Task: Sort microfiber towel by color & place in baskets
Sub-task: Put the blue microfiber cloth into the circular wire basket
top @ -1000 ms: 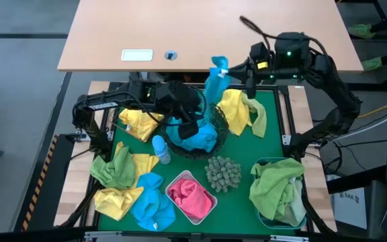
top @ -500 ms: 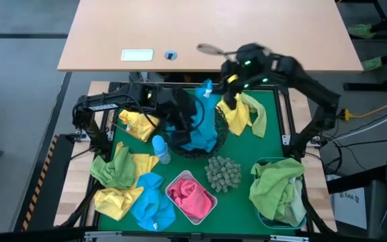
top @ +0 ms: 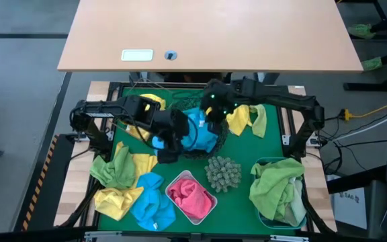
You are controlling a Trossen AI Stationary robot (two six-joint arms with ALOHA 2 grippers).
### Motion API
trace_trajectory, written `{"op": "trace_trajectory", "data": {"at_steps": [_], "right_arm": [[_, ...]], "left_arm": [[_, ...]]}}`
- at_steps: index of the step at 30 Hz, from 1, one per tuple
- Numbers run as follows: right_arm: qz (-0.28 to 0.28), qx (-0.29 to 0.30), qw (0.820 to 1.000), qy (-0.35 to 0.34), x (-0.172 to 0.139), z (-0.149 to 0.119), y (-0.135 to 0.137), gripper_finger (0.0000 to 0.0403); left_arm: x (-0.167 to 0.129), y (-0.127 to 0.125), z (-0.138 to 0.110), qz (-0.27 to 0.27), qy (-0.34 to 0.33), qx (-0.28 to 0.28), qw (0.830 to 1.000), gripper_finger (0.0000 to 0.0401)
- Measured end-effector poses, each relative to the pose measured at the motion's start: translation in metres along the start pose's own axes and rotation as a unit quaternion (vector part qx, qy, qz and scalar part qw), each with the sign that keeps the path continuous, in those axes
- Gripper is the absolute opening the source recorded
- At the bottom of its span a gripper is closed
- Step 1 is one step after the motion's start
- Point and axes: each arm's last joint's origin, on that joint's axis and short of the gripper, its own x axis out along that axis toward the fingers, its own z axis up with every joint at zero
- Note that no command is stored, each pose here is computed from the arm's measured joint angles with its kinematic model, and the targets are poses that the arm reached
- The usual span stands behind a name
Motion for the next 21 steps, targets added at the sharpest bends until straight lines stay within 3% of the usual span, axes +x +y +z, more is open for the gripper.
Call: {"op": "trace_trajectory", "data": {"at_steps": [6,15,21], "right_arm": [[0.001,0.006,0.999,0.053,0.03,-0.018,-0.002,0.0003],[-0.001,0.016,0.995,0.101,0.052,-0.037,-0.008,0.0003],[-0.001,0.016,0.995,0.102,0.054,-0.038,-0.008,0.0011]], "left_arm": [[-0.002,-0.029,-0.009,-0.023,0.01,0.023,0.999,0.0126],[-0.01,-0.081,-0.031,-0.062,0.023,-0.006,0.998,0.0126],[-0.01,-0.112,-0.05,-0.062,0.037,-0.033,0.997,0.0126]]}}
